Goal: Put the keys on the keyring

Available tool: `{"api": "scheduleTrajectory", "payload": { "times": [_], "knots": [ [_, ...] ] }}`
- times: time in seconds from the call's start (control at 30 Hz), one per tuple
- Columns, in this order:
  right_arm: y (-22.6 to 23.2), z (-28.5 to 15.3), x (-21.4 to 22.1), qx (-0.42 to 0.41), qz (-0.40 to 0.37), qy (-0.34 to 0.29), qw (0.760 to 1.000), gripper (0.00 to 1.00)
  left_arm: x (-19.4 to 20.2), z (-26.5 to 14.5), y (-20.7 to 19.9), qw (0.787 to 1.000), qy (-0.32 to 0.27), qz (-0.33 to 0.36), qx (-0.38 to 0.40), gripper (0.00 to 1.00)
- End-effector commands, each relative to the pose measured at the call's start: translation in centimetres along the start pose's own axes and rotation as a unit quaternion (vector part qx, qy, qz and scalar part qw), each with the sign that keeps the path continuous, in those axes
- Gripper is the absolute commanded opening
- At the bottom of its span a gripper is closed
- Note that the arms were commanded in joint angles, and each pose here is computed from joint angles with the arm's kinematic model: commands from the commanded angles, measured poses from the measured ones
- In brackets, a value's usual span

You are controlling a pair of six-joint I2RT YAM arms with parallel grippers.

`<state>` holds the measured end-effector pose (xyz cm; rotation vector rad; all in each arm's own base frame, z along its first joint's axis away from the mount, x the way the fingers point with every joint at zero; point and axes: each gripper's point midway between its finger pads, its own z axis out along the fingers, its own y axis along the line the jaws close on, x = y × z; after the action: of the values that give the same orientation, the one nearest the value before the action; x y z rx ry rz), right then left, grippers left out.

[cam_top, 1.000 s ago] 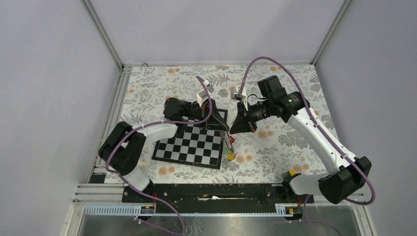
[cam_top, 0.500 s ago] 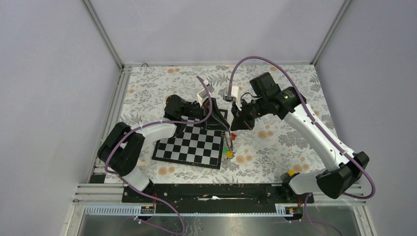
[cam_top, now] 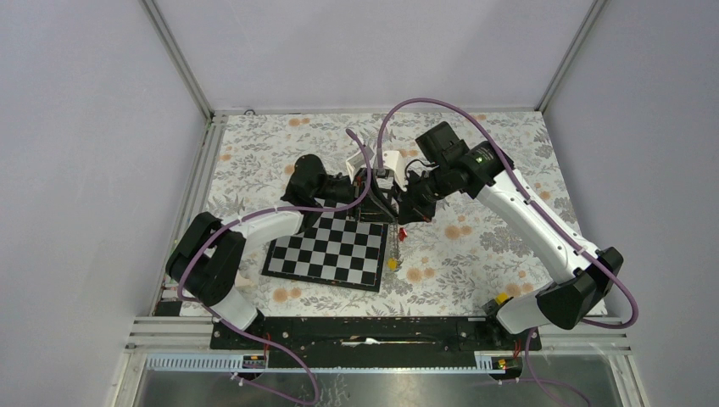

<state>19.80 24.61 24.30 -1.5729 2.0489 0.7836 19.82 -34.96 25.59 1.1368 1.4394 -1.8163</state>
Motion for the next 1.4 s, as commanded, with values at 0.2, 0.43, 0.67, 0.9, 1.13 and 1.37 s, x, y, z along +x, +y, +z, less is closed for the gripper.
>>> {"api": "scheduleTrajectory", "payload": {
  "times": [0.2,0.43,0.67,0.9,1.13,1.37],
  "knots": [
    [0.4,-0.9,-1.5,0.002,-0.018,-0.012,1.0,0.0,-1.9,-0.1,-1.1,0.998,-0.012,0.06,0.001,0.17],
    [0.4,-0.7,-1.4,0.0,-0.015,-0.012,1.0,0.0,-1.9,0.0,-1.2,0.998,-0.011,0.06,0.004,0.0],
    [-0.2,-0.7,-1.7,0.021,-0.019,-0.025,0.999,0.15,-2.2,0.0,-1.4,0.999,-0.016,0.052,0.004,0.0],
    [-0.8,-0.8,-1.4,0.043,-0.036,-0.05,0.997,0.32,-2.5,0.0,-1.3,0.999,-0.02,0.034,-0.008,0.0],
    [-0.3,-2.0,-1.7,0.017,-0.026,-0.113,0.993,0.44,-3.0,-0.2,-1.2,1.0,-0.017,0.008,-0.02,0.0],
    [0.8,-1.6,-0.5,-0.019,-0.009,-0.134,0.991,0.48,-3.6,-0.2,-1.6,0.999,-0.029,0.014,-0.013,0.0]
  ]
}}
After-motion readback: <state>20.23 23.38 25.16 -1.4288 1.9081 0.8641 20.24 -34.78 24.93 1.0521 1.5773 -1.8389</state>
